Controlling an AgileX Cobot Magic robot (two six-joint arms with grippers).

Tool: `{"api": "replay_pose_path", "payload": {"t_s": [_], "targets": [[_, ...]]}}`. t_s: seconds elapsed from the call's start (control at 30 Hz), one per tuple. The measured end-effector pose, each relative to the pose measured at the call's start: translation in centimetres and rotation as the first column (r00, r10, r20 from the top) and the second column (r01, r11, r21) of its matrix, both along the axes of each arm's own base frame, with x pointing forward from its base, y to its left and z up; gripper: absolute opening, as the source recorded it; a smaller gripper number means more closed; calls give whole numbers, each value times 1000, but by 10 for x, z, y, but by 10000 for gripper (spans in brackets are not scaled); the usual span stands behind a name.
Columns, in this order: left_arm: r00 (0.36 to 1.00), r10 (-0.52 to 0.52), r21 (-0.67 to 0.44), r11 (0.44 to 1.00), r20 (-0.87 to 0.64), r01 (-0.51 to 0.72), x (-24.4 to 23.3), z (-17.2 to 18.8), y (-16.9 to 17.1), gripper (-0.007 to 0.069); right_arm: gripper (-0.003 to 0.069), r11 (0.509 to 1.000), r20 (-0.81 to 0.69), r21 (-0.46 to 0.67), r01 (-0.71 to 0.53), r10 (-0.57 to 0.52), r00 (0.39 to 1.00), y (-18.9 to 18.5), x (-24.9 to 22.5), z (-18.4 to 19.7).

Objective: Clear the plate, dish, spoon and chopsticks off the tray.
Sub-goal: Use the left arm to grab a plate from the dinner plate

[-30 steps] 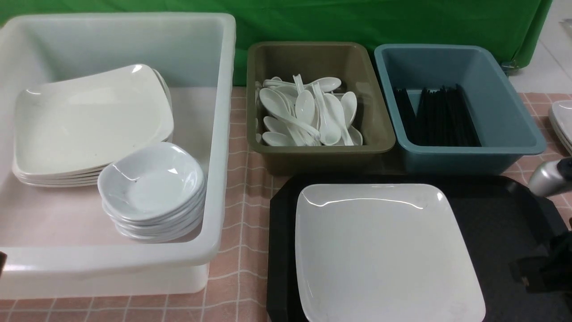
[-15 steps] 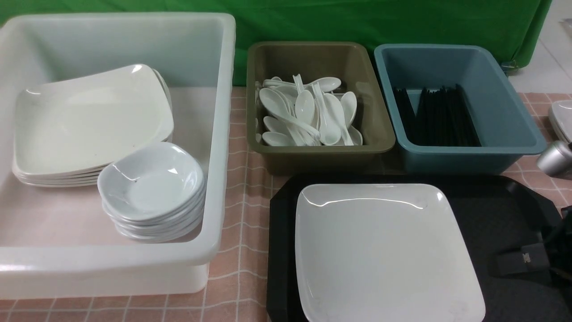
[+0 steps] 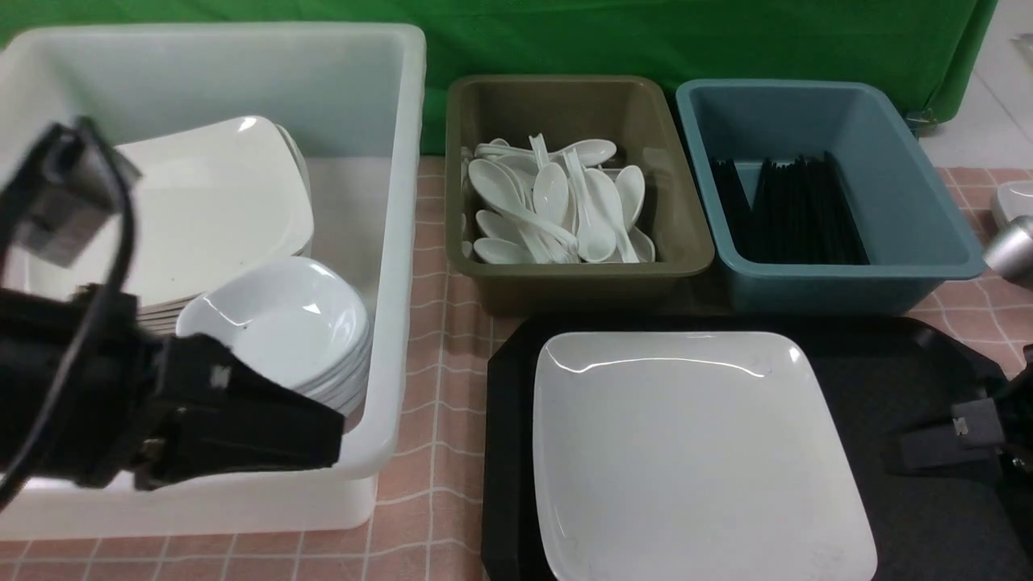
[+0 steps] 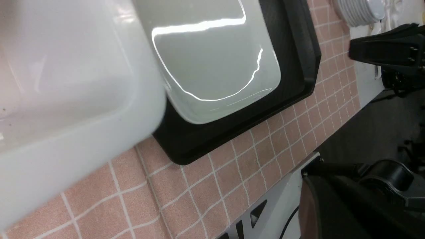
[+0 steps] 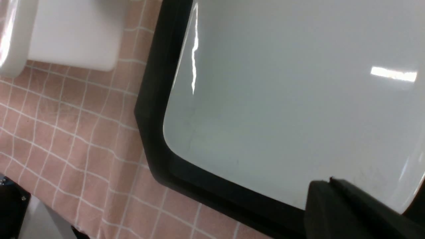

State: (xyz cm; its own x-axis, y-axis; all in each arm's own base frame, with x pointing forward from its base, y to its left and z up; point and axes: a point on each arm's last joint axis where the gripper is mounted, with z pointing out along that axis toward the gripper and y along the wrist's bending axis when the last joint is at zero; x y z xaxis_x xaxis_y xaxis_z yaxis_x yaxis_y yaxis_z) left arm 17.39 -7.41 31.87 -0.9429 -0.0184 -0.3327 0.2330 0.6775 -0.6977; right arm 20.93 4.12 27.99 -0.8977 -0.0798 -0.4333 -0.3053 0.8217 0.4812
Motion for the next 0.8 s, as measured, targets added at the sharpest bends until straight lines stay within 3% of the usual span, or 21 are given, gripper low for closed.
{"api": "replay_pose_path", "payload": {"t_s": [0.17, 0.33, 0.43, 0.5, 0.53, 0.63, 0.8], "targets": [[994, -55, 7, 998, -90, 56, 23, -26, -21, 5, 49, 1000, 1, -7, -5, 5, 1000, 0, 0, 1], [993, -56, 24, 998, -102, 59, 26, -42, -70, 22, 67, 1000, -9, -6, 4, -4, 1000, -1, 0, 1], [994, -42, 52, 997, -101, 48, 20, -54, -102, 69, 78, 1000, -9, -7, 3, -4, 1000, -1, 0, 1], [991, -51, 106, 992, -125, 65, 10, -69, -128, 163, 80, 1000, -9, -7, 3, -3, 1000, -1, 0, 1], [990, -47, 105, 993, -132, 61, 9, -69, -130, 163, 81, 1000, -9, -7, 3, -3, 1000, -1, 0, 1], [985, -17, 193, 980, -170, 50, 0, -91, -150, 308, 89, 1000, -9, -8, 3, -3, 1000, -1, 0, 1], [982, 94, 262, 964, -162, -49, 6, -115, -162, 472, 100, 1000, -9, -8, 3, -3, 1000, -1, 0, 1]]}}
